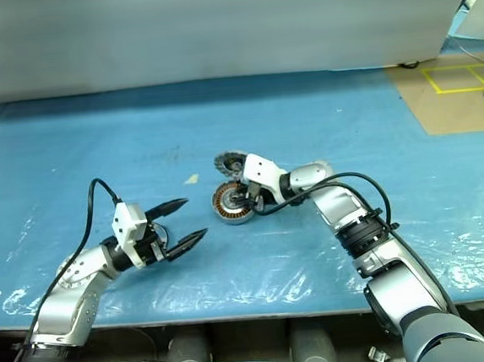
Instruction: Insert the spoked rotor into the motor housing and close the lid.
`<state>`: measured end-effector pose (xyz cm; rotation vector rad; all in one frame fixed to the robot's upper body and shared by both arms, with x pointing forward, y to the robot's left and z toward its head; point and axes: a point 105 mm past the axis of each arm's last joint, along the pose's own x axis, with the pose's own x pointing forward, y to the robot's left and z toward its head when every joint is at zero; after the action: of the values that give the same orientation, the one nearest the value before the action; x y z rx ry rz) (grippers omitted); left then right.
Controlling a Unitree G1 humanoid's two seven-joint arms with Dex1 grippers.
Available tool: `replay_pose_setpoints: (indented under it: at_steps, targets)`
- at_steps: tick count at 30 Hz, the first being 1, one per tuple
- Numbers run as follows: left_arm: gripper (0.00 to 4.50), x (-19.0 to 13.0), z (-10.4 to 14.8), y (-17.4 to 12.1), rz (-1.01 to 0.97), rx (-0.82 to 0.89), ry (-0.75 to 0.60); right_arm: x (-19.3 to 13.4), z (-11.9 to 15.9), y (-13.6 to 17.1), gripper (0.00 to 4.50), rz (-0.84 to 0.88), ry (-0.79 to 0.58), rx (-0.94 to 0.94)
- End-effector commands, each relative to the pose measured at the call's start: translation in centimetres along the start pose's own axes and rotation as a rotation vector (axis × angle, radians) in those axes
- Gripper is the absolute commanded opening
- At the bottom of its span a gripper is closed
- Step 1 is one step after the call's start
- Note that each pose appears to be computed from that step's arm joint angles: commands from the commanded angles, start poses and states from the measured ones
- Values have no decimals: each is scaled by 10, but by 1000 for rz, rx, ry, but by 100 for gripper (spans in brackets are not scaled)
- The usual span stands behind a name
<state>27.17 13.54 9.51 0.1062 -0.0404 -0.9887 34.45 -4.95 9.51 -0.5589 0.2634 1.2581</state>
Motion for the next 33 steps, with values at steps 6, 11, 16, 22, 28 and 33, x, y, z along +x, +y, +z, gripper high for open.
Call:
replay_pose_setpoints:
  at_steps: [6,11,16,22,28,33]
  targets:
    - [450,-1,6,1,-9,32,-14,-5,24,3,331,35,-134,49]
    - [450,-1,5,2,-12,32,-12,-8,30,1,331,32,-176,91]
    - [450,0,5,1,-15,32,-11,-2,33,2,200,3,-196,95]
    - [450,0,4,1,-16,31,-10,4,27,4,6,-10,-177,94]
    - [450,1,5,1,-17,32,-9,5,16,6,6,-21,-122,74]
    - [450,1,6,1,-20,32,-10,6,9,1,6,-59,-93,59]
